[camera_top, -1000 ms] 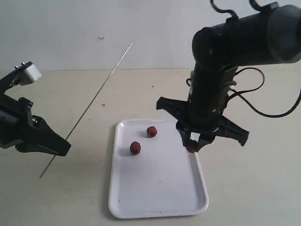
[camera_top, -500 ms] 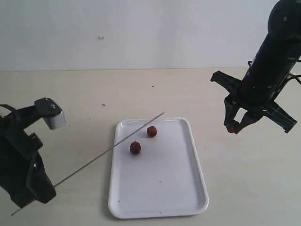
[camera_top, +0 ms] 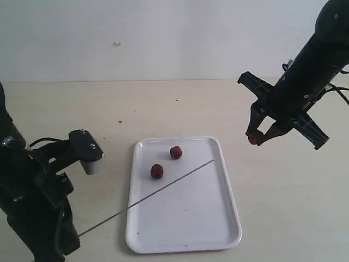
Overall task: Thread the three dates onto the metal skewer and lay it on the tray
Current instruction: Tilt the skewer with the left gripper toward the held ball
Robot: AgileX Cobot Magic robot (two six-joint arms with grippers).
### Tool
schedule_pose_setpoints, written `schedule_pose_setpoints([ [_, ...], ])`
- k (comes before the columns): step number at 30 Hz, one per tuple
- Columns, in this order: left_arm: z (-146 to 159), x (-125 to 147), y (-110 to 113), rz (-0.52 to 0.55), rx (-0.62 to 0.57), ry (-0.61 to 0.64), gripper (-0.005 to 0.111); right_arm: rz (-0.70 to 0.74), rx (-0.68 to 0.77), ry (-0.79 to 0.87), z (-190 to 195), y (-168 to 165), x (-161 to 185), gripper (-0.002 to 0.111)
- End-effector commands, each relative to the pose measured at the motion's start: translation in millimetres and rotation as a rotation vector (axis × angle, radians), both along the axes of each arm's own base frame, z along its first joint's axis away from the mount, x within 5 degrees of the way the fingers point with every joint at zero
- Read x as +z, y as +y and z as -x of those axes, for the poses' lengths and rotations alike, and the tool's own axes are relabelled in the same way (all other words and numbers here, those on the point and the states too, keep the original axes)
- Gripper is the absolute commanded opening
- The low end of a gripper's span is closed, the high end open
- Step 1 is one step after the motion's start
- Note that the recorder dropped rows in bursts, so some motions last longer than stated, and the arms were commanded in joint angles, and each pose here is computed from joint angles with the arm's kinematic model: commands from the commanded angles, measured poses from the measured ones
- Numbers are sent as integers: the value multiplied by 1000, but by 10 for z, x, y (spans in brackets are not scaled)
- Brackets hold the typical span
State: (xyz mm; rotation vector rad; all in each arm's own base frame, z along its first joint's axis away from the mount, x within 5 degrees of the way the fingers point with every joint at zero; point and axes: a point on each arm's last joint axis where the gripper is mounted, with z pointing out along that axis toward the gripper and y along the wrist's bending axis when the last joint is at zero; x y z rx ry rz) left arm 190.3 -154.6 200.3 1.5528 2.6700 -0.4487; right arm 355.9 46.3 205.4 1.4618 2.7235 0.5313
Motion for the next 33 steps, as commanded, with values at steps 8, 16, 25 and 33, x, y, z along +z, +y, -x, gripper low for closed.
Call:
schedule_pose_setpoints([
  [8,-44,281,-223,1,60,54,0,30,65,-33,14,100,28,26],
  [16,-38,238,-491,-3,-15,68,0,28,61,-37,10,101,29,26],
  [25,-114,127,-726,17,31,15,0,42,72,-28,21,91,24,26],
  [33,-139,64,-739,2,42,19,0,45,77,-21,27,88,23,26],
])
